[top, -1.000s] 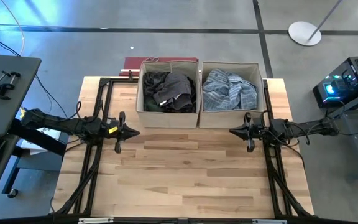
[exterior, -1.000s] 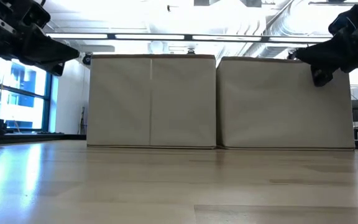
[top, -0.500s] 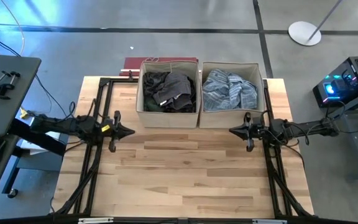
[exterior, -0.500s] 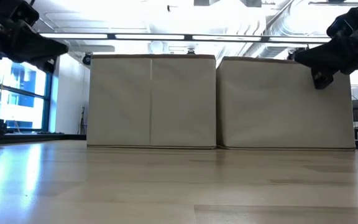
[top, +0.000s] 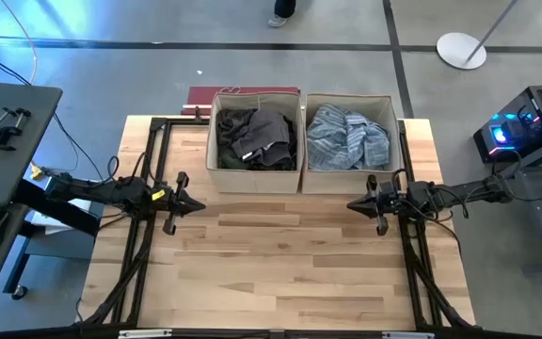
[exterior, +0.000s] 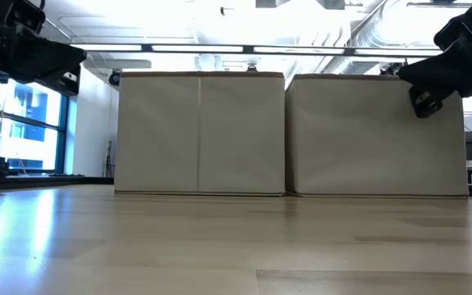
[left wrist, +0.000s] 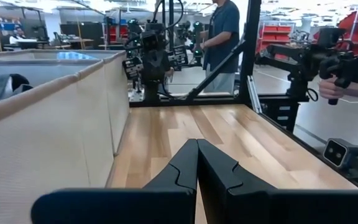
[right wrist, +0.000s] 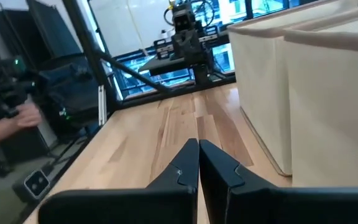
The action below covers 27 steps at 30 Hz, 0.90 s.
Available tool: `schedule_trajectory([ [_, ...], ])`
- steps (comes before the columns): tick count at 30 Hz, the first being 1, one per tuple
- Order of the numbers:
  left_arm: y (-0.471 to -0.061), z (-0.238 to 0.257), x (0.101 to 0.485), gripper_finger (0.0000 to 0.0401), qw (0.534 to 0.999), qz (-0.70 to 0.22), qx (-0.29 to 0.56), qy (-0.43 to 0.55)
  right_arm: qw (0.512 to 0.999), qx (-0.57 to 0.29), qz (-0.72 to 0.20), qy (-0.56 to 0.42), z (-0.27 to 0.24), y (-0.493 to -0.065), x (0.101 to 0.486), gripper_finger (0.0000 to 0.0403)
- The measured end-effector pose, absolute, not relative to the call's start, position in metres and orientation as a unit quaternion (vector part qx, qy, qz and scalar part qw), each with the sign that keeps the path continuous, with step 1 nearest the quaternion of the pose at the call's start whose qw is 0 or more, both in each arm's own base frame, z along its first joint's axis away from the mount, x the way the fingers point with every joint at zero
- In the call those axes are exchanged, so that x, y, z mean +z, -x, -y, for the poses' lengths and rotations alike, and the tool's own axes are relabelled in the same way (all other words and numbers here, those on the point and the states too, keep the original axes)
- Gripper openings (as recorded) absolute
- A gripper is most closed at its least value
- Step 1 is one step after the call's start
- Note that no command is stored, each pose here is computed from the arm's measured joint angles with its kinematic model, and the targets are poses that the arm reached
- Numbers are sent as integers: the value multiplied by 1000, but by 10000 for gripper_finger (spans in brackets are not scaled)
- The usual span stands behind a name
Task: Sort clothes
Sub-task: Return to Home Position
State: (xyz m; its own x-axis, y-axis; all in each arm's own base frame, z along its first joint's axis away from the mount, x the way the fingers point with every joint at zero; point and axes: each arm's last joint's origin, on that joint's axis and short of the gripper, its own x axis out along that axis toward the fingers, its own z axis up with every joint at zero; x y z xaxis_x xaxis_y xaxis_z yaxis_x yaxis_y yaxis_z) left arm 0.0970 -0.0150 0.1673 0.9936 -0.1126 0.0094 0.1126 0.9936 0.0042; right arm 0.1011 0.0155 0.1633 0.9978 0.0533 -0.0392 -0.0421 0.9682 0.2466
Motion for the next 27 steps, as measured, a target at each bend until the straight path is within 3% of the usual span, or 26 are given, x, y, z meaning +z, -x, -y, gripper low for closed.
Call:
schedule_trajectory([
  [11, -99, 15, 164, 0, 998, -15, -58, 14, 997, 41, -23, -63, -19, -100, 163, 0],
  [19, -100, 16, 163, 0, 998, -23, -58, 23, 999, -29, -6, -21, -8, -102, 166, 0],
  [27, -100, 16, 163, 0, 998, -23, -57, 19, 998, 46, -10, -52, -12, -102, 166, 0],
])
